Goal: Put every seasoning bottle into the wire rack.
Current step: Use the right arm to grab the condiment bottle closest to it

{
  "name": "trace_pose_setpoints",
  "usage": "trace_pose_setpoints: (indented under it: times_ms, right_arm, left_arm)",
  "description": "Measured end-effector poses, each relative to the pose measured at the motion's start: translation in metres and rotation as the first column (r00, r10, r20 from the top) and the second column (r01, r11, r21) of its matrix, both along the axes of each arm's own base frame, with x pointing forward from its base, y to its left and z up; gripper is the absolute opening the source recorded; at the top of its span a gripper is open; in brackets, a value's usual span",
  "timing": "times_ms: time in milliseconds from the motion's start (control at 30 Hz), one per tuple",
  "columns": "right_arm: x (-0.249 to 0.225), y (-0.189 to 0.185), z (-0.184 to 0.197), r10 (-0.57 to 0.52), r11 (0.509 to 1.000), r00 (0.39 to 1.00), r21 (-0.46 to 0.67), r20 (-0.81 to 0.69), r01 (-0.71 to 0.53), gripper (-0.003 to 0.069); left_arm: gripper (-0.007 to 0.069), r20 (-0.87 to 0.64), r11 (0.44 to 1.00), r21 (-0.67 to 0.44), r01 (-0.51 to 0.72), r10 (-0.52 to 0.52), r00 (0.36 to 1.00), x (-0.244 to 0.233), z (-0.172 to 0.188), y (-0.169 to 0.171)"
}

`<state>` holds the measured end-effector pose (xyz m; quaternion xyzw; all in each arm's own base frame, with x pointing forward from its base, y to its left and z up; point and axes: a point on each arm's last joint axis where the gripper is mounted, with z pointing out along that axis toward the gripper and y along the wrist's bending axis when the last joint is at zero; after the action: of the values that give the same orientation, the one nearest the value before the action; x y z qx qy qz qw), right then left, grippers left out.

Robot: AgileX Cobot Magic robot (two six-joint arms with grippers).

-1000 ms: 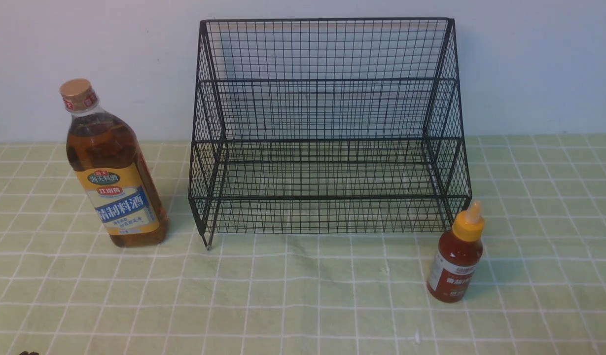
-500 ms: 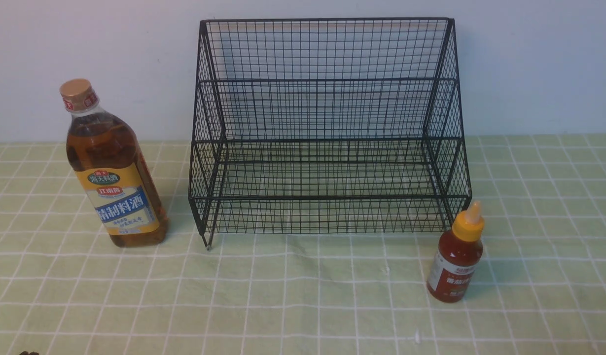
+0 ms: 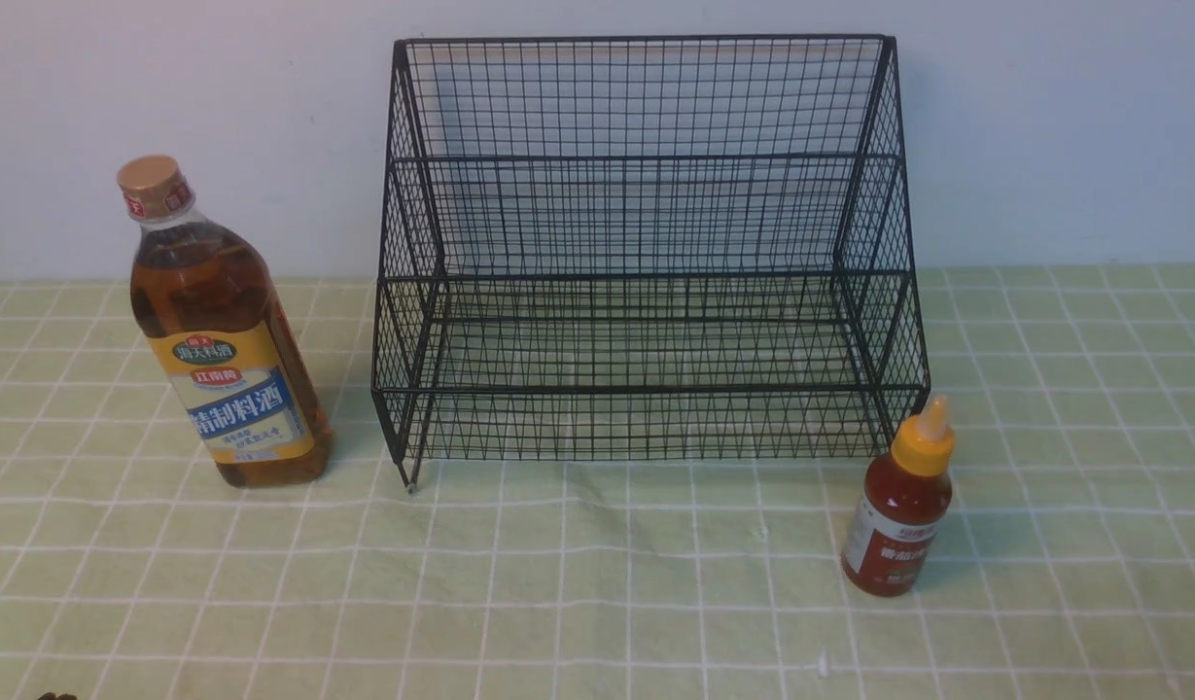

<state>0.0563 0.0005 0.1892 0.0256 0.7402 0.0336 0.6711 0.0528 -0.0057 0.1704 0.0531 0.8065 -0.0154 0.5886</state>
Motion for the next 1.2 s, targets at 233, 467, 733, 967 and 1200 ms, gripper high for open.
trace_pose_setpoints:
  times_ms: [233, 467, 733, 967, 1200]
  right_arm:
    - [-0.001, -0.002, 0.025, -0.063, 0.872, 0.965, 0.484, 0.254, -0.07, 0.002]
    - [-0.002, -0.004, 0.031, -0.094, 0.856, 0.944, 0.509, 0.316, -0.086, 0.002]
    - [-0.015, -0.001, 0.087, -0.051, 0.85, 0.927, 0.504, 0.372, -0.155, 0.002]
    - [0.006, 0.009, 0.178, 0.078, 0.974, 0.997, 0.216, -0.021, -0.072, 0.002]
    - [0.077, 0.022, 0.196, 0.215, 0.976, 0.81, 0.136, -0.546, -0.167, 0.002]
  left_arm:
    - [-0.0006, 0.0, 1.0, 0.0, 0.0, 0.0, 1.0, 0.0, 0.0, 0.0]
    - [-0.0006, 0.0, 1.0, 0.0, 0.0, 0.0, 1.0, 0.0, 0.0, 0.0]
    - [-0.0006, 0.0, 1.0, 0.0, 0.0, 0.0, 1.0, 0.0, 0.0, 0.0]
    - [-0.0006, 0.0, 1.0, 0.0, 0.0, 0.0, 1.0, 0.0, 0.0, 0.0]
    - [-0.0006, 0.0, 1.0, 0.0, 0.0, 0.0, 1.0, 0.0, 0.0, 0.0]
